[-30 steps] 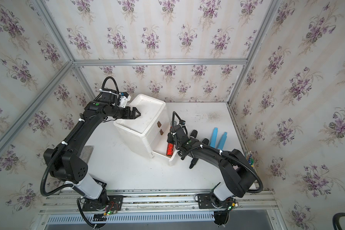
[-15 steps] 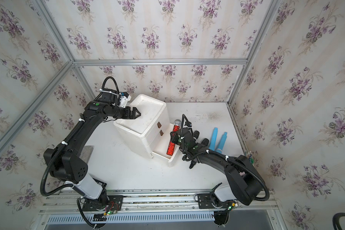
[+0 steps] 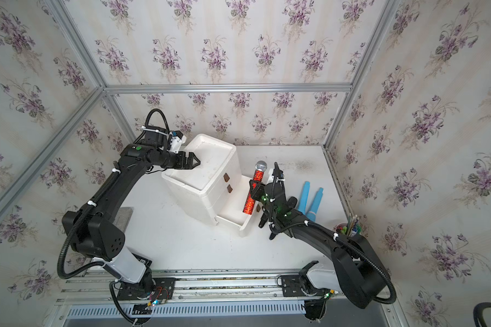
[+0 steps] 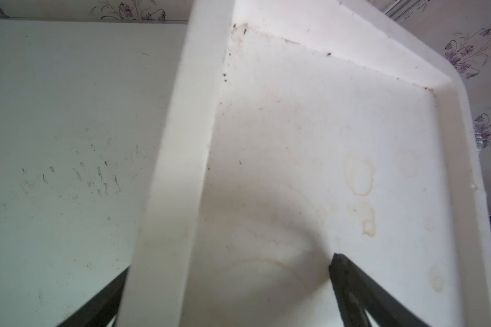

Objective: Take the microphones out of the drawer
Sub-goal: Place the microphone at the center of the board.

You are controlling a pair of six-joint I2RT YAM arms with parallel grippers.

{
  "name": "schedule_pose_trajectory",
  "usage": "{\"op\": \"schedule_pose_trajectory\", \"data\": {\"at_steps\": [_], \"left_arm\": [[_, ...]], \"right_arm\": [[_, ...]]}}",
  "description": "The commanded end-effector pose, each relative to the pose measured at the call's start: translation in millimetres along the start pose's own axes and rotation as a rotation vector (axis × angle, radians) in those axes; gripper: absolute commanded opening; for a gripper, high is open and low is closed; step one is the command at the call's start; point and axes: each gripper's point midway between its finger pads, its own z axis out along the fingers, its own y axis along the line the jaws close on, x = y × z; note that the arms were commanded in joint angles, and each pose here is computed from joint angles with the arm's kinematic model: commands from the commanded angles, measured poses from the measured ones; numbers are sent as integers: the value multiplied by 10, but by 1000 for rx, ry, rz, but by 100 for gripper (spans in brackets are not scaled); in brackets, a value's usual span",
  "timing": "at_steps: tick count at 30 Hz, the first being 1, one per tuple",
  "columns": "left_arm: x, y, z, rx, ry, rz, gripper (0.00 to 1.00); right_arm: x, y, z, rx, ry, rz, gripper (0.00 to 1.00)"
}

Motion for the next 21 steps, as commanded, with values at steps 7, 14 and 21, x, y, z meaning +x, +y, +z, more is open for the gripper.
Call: {"op": "schedule_pose_trajectory", "data": {"at_steps": [7,14,21], "left_arm": [[223,142,63,-55,90,-30,99],[213,127,56,-49,86,-31,99],[191,85,26,-32,76,-33,99]], "right_arm": [[-226,-209,-266,22,-59,20,0],[-103,-516,-380,113,35,32,0],[155,-700,-372,138,120,49,0]]}}
